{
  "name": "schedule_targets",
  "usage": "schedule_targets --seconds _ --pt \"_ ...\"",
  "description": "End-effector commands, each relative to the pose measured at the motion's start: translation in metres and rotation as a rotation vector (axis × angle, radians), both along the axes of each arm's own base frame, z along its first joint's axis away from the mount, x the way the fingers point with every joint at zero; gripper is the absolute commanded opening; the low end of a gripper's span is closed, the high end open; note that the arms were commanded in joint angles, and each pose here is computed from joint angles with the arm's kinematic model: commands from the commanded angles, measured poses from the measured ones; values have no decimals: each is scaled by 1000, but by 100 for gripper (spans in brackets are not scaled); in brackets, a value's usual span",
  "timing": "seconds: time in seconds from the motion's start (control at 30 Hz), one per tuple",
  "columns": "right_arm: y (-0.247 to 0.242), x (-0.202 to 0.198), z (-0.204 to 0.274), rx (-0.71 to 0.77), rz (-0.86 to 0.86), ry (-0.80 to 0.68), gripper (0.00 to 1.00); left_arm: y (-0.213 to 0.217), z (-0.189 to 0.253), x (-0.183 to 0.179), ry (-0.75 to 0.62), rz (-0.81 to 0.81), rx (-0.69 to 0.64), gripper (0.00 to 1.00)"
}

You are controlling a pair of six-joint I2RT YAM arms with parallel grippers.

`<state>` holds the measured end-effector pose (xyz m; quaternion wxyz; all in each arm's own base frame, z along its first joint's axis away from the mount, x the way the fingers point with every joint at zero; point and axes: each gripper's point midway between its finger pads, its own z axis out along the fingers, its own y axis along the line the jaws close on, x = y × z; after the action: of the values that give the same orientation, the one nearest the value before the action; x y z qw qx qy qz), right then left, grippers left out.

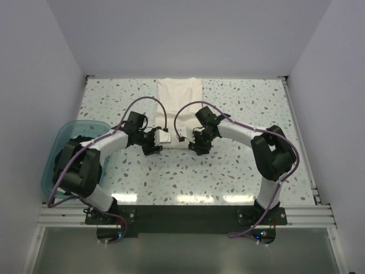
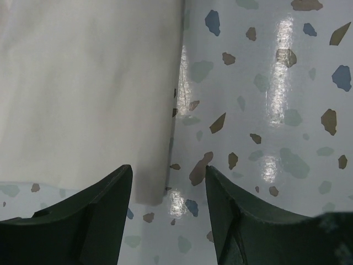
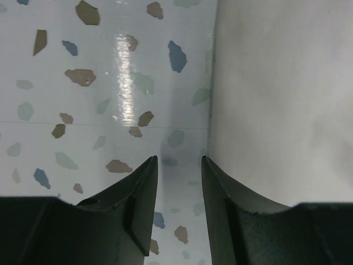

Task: Fold and stack the t-shirts
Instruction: Fold the tshirt

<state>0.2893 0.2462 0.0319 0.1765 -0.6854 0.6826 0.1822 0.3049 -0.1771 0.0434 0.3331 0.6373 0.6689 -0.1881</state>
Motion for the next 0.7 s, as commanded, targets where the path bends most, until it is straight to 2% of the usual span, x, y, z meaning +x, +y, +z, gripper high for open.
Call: schedule_targets --seconds 0.0,0.4,0.67 --pt "4 29 1 21 -10 -119 41 -2 5 13 -122 -55 21 61" --pt "-3 34 -7 -1 22 -127 39 1 -25 24 -127 -112 92 57" --pt "-19 26 -34 -90 82 -83 40 2 -37 17 -78 -164 117 34"
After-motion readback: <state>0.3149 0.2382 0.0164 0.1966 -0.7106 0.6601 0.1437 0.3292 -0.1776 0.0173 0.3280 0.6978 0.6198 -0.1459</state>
